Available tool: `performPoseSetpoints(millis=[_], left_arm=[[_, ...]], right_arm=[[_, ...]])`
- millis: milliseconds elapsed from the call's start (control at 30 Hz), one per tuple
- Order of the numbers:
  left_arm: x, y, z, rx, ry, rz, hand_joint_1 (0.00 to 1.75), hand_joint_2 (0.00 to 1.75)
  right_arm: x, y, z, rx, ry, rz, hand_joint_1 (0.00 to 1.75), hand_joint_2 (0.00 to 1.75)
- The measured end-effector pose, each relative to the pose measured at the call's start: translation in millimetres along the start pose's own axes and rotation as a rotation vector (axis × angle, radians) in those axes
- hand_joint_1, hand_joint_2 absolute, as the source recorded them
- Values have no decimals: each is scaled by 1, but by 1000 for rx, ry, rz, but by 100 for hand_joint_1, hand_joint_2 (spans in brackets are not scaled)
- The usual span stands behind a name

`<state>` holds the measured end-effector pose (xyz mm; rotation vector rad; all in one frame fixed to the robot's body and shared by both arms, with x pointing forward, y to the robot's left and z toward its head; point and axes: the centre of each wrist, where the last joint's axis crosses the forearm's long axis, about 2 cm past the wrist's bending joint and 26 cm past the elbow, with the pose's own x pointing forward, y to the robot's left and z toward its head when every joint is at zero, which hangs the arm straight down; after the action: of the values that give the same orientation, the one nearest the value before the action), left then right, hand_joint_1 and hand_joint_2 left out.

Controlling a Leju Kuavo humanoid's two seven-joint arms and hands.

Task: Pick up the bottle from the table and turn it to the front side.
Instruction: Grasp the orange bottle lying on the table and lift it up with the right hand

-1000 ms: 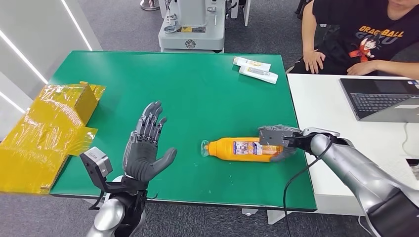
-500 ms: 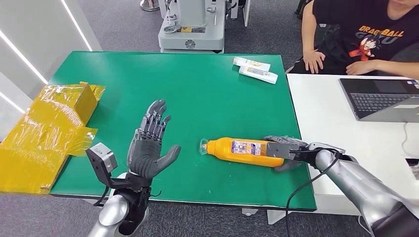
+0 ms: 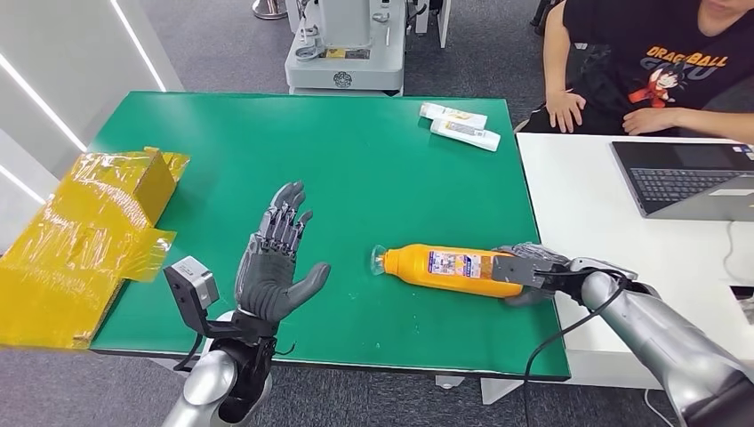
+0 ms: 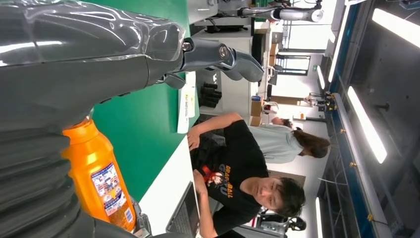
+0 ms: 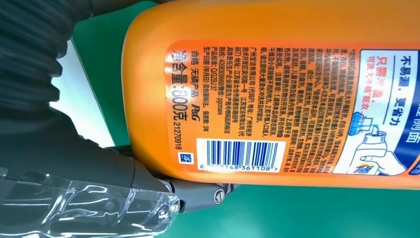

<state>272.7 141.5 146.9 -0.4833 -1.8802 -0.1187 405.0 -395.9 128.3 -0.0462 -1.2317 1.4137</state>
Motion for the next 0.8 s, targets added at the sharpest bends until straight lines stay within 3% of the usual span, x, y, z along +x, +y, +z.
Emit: performPoseSetpoints(millis=[100, 167, 300, 800], left_arm=[[0, -1, 0, -1, 0, 2, 0, 175], [0, -2, 0, -2, 1, 5, 0, 175], [-1, -2, 0, -4, 3, 7, 0, 175], [-3, -3, -2, -7, 6, 19, 0, 175]], right_arm=[[-1, 0, 1, -2, 1, 1, 54, 175], [-1, -1, 1, -2, 2, 3, 49, 175], [-1, -1, 2, -4, 3, 6, 0, 175], [3, -12, 2, -8, 28, 76, 0, 175]])
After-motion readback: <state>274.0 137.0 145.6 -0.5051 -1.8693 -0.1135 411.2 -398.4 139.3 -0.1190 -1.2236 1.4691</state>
